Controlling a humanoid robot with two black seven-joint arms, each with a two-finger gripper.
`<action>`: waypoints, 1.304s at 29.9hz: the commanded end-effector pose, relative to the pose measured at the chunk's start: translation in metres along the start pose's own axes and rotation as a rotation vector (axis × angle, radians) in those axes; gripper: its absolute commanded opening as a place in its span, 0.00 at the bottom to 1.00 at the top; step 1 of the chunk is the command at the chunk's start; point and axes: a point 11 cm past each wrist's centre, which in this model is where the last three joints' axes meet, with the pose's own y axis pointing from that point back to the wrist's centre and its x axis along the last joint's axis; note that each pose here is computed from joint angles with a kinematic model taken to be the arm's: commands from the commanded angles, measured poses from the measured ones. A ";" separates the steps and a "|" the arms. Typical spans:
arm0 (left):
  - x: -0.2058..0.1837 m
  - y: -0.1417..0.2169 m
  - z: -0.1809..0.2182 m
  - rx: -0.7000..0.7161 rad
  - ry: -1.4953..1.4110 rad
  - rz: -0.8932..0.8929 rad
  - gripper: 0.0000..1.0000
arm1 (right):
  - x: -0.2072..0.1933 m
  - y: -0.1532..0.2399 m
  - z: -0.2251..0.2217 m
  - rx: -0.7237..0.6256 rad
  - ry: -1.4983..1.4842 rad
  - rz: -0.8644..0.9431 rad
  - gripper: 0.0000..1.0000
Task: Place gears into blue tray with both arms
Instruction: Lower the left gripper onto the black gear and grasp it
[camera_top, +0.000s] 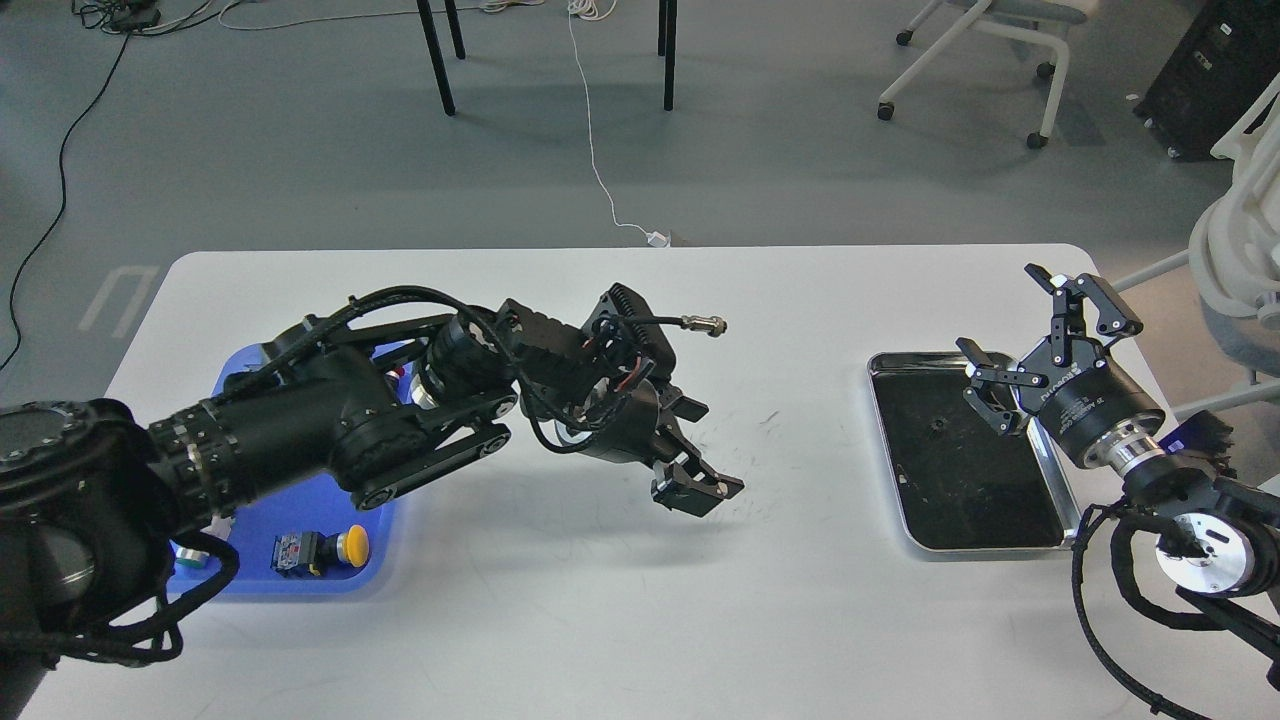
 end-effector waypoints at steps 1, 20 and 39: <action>-0.009 -0.013 -0.008 0.042 -0.062 -0.052 0.95 | 0.004 0.002 0.000 -0.001 0.004 0.008 0.97; -0.039 -0.012 -0.018 0.064 -0.042 -0.104 0.55 | 0.005 0.003 0.002 -0.007 0.008 0.009 0.98; -0.053 -0.004 -0.025 0.078 -0.011 -0.119 0.46 | 0.001 0.002 0.005 -0.014 0.010 -0.003 0.98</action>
